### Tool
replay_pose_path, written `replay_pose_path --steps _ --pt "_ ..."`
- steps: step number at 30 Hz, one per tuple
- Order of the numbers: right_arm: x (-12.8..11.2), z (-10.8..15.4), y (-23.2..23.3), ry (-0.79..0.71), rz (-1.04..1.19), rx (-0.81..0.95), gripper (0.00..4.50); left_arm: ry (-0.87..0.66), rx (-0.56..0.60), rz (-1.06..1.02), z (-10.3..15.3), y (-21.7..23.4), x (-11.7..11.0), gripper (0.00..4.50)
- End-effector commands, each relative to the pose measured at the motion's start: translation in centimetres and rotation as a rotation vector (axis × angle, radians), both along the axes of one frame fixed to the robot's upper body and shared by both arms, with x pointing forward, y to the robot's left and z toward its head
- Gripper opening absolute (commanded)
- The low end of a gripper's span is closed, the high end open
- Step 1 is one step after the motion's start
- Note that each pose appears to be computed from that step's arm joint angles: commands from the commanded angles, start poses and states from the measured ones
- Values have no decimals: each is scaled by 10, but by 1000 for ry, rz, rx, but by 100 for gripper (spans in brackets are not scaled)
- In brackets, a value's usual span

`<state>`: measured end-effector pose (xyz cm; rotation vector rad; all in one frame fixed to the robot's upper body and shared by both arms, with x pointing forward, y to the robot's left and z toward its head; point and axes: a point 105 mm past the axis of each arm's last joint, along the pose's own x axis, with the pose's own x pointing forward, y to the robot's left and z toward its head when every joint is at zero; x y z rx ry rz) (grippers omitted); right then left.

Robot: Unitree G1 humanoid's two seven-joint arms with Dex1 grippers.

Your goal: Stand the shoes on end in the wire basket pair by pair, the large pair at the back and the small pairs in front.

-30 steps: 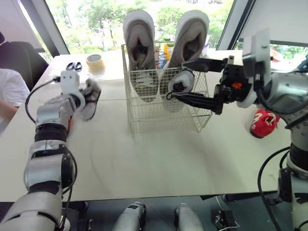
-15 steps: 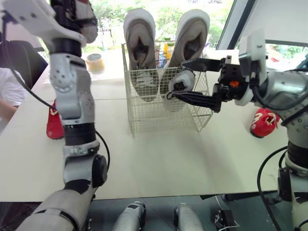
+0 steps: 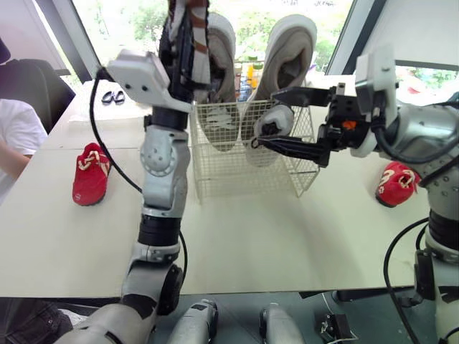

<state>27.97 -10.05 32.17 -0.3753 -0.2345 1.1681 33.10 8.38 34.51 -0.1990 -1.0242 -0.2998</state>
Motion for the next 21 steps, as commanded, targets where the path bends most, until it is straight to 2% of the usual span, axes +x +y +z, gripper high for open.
replay_pose_path --steps 1,6,12,21 --pt "-5 10 1 -47 10 -6 450 -58 22 -19 -3 -16 -13 20" --pt "-4 10 3 -46 16 -8 450 -64 73 23 -30 -31 -7 20" --pt "-4 10 4 -48 17 -12 450 -114 118 115 -49 -40 3 20" --pt "-6 11 2 -53 5 -14 450 -89 162 151 -84 -48 14 20"
